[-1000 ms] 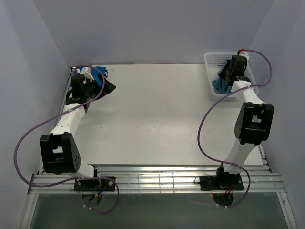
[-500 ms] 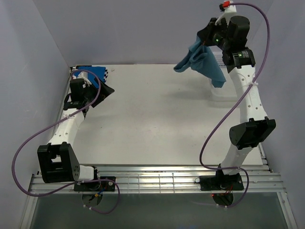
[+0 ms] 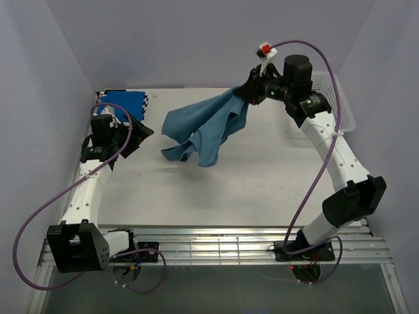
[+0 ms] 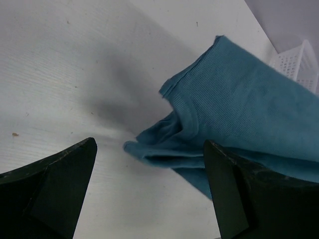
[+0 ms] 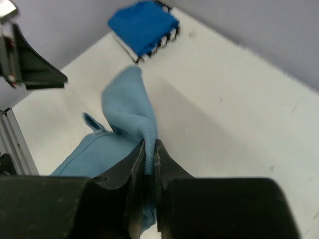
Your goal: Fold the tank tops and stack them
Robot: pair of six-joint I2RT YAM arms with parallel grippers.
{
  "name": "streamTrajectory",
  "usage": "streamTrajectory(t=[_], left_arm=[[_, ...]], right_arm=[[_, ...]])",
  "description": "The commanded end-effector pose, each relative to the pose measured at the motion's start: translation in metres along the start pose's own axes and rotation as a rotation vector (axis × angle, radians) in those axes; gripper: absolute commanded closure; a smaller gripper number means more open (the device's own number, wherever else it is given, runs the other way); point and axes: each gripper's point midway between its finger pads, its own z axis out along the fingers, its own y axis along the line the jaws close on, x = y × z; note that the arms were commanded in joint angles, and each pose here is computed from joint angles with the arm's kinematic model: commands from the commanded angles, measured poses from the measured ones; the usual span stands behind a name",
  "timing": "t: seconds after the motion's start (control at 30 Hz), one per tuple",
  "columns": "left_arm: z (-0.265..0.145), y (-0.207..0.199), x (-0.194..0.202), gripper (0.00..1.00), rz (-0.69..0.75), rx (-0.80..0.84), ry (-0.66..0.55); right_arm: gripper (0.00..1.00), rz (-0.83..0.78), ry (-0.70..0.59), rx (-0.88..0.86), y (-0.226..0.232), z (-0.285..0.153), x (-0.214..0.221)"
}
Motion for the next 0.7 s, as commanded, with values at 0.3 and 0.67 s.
streamTrajectory(t=[0.3,0.67], left_arm=[[-0.005,0.054,0.066,0.02,-0.073,-0.176,0.175],[-0.021,0.082,0.171,0.02,-0.12,-0.3,0.419]], right_arm=[[0.05,0.486,0.458,0.481,-0.095,-0.094,0.277],[0.1,0.557,0.501,0.43,0.021,-0.12,0.321]])
